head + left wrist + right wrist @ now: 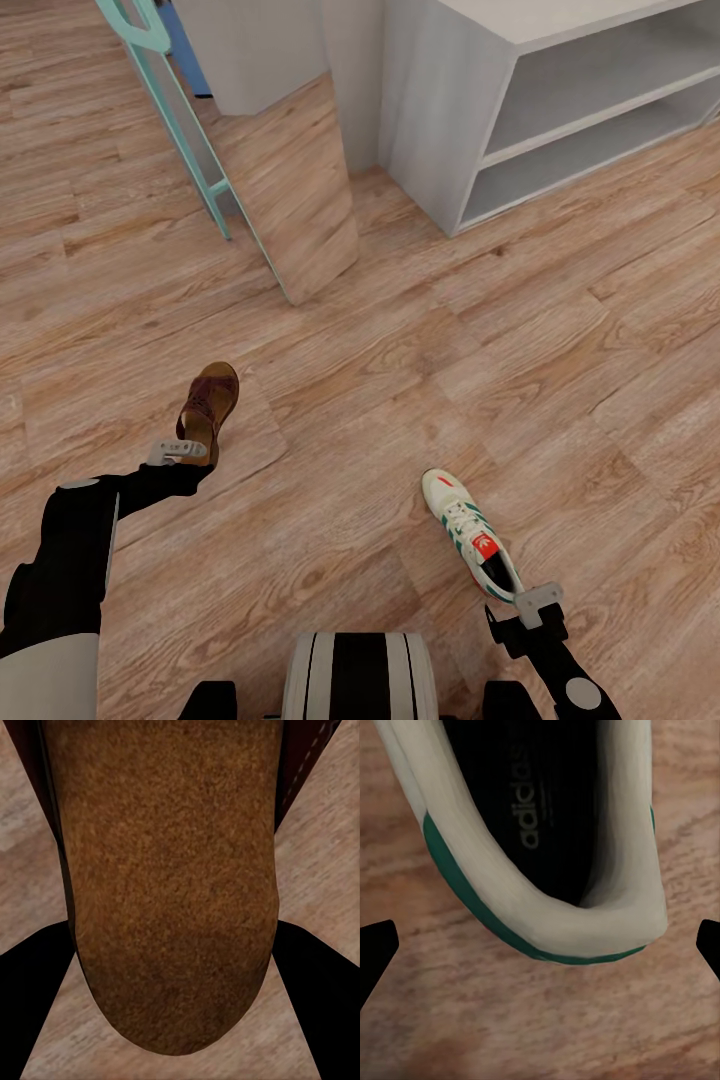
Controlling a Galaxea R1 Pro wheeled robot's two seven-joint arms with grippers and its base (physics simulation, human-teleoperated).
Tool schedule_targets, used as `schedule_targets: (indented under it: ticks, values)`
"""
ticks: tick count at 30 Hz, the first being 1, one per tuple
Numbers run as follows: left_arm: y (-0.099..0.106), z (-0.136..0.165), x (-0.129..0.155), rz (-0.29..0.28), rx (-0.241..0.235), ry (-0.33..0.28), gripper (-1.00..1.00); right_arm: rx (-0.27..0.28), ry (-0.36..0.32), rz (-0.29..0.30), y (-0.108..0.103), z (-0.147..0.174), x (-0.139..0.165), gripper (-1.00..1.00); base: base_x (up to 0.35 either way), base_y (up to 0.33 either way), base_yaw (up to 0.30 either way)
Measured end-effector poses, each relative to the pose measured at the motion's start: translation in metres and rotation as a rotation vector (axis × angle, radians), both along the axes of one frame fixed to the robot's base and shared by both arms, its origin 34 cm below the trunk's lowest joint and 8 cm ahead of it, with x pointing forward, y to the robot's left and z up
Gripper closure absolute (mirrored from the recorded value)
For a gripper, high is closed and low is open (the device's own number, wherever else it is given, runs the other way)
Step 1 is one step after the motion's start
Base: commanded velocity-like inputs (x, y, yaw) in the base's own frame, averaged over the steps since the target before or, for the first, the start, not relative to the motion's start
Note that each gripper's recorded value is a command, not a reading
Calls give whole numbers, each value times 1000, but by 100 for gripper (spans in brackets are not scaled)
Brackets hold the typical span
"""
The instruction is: Pick up the two gym shoes and the two sandals from the corridor floor and place them onto the hallstand (shoe rack) in the corridor, making sure they are on the rack and not on the floor. Arrange them so the two gym shoes are next to each other and the two sandals are next to each other.
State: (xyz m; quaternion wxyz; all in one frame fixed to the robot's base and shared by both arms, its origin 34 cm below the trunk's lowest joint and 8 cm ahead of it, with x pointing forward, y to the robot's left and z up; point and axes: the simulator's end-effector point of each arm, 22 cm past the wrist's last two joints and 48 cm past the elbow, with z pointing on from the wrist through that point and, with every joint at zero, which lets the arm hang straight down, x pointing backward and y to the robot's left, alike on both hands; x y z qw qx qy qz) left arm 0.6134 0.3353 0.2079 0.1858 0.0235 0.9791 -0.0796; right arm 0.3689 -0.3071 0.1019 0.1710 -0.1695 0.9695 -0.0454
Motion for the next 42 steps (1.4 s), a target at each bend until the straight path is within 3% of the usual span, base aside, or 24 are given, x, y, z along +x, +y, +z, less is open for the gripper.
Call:
schedule_targets:
  ticks: [42]
  values:
    - [0,-13,-7,0,2,23,100,0,25,0,0,-7,-10,-100,16,0,0]
